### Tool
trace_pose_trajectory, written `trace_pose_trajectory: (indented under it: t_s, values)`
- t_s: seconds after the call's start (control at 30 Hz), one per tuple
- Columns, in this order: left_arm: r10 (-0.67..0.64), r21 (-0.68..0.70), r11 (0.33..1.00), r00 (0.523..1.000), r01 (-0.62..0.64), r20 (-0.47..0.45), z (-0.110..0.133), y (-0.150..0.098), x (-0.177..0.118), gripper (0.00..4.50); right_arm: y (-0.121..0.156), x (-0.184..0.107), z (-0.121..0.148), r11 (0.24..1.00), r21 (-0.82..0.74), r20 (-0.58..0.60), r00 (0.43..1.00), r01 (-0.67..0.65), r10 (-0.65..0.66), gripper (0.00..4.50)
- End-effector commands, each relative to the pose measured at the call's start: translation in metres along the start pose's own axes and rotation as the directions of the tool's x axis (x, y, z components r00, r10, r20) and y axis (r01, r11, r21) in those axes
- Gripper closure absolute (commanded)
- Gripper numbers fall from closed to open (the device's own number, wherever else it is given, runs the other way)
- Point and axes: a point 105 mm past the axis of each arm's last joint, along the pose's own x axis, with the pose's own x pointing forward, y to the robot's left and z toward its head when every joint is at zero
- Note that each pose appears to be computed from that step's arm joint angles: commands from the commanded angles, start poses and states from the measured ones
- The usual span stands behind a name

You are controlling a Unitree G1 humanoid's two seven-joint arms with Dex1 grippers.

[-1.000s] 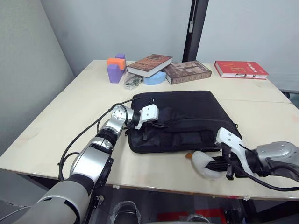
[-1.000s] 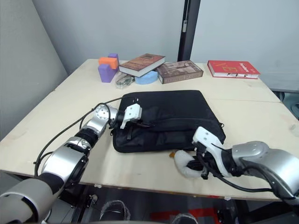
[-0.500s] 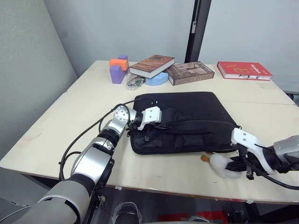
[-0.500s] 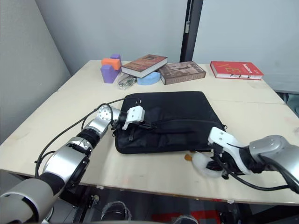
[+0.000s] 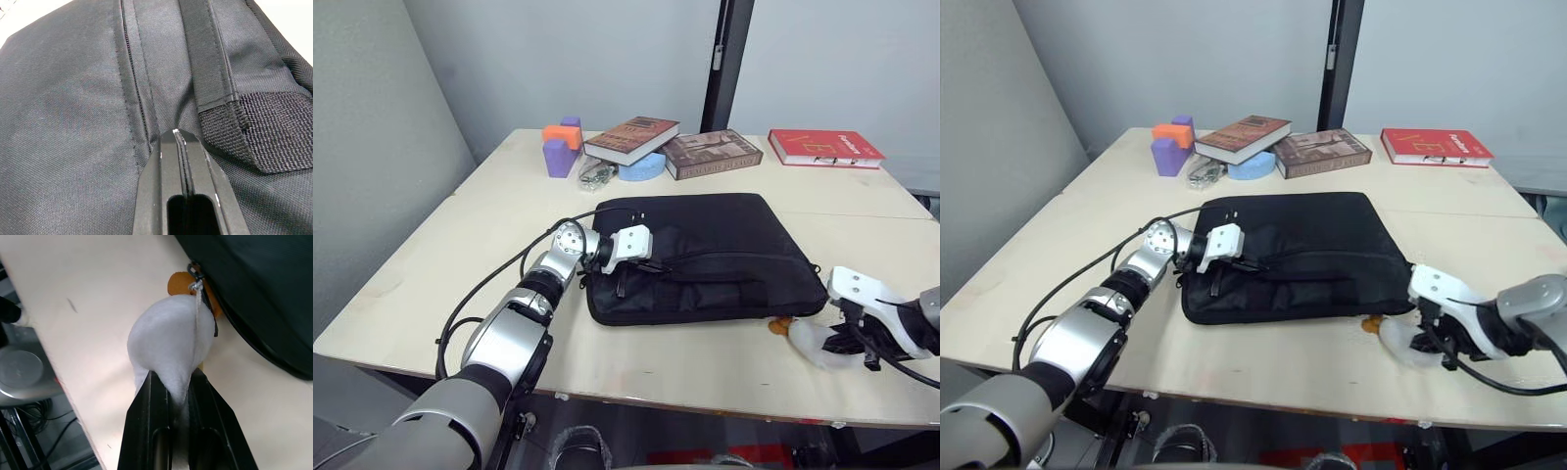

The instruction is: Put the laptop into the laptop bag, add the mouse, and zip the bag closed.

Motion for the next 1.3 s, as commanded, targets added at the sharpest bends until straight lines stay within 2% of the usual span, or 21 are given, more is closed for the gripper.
trace_pose_trajectory:
  t_s: [0.03, 0.4, 0.83, 1.07, 1.3]
  values:
    - [-0.137, -0.168, 0.98, 0.971, 0.105, -0.194, -0.058, -0.044, -0.007, 4.5, -0.026, -0.026, -0.008, 0.993, -0.001, -0.042, 0.993, 0.115, -0.115, 4.47]
    - [-0.162, -0.154, 0.979, 0.963, 0.13, -0.217, -0.062, -0.049, -0.008, 4.5, -0.058, -0.027, -0.022, 0.964, -0.005, -0.12, 0.957, 0.265, -0.264, 4.47]
    - [-0.232, -0.116, 0.971, 0.937, 0.208, -0.262, -0.069, -0.063, -0.007, 4.5, -0.073, -0.034, -0.032, 0.928, -0.023, -0.194, 0.909, 0.372, -0.369, 4.47]
    - [-0.235, -0.112, 0.971, 0.934, 0.212, -0.268, -0.069, -0.063, -0.008, 4.5, -0.097, -0.025, 0.004, 0.852, 0.026, -0.054, 0.852, 0.523, -0.521, 4.47]
    - [-0.244, -0.118, 0.968, 0.935, 0.22, -0.256, -0.068, -0.064, -0.007, 4.5, -0.098, -0.01, 0.013, 0.836, 0.063, -0.043, 0.838, 0.546, -0.544, 4.47]
